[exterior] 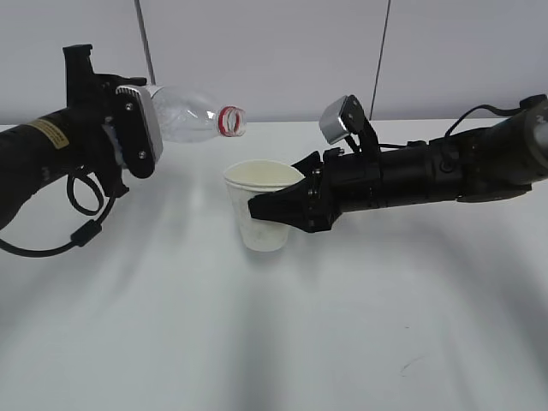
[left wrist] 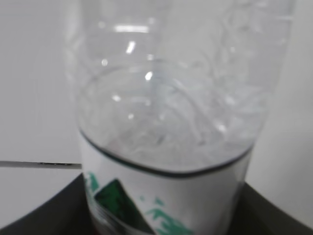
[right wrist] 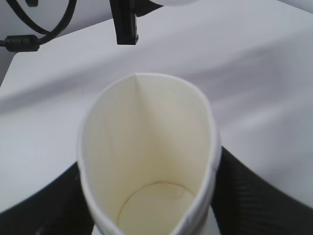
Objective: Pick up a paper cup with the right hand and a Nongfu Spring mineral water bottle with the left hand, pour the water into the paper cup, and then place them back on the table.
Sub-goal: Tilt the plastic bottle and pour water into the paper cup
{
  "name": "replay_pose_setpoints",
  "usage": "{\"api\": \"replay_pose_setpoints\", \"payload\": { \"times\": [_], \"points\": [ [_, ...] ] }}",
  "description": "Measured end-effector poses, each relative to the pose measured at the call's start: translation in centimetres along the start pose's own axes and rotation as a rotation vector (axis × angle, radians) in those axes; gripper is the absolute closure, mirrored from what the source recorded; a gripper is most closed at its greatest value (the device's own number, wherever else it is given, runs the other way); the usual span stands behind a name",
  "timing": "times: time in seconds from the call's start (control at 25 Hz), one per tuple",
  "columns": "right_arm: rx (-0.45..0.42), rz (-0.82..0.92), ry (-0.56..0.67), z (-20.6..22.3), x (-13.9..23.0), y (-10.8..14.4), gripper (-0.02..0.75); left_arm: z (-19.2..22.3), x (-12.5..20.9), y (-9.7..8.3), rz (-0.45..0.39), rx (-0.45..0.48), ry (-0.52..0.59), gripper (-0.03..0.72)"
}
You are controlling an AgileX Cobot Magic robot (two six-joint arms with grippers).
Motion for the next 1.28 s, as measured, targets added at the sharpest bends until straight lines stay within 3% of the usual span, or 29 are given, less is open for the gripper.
{"api": "replay_pose_setpoints", "payload": {
  "times": [0.68, 1.28],
  "points": [
    [0.0, 0.0, 0.0, 0.0, 0.0, 0.0, 0.253, -0.03, -0.33, 0.93, 0.116, -0.059, -0.017, 0.277],
    [-0.001, -0.001, 0.002, 0.0, 0.03, 0.02, 0.254, -0.03, -0.33, 0.94, 0.149, -0.06, -0.016, 0.277]
  ]
}}
Point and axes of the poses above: a point on each arm's last joint axis where the gripper is mounted, z pointing out along that axis toward the gripper, y along the wrist's bending axis when the last joint is at zero, x = y × z, the point moved 7 cm from there along z, pointing out along that axis toward the gripper, and after that the axes turned 7 degrees about -z, right-handed, at the moved point
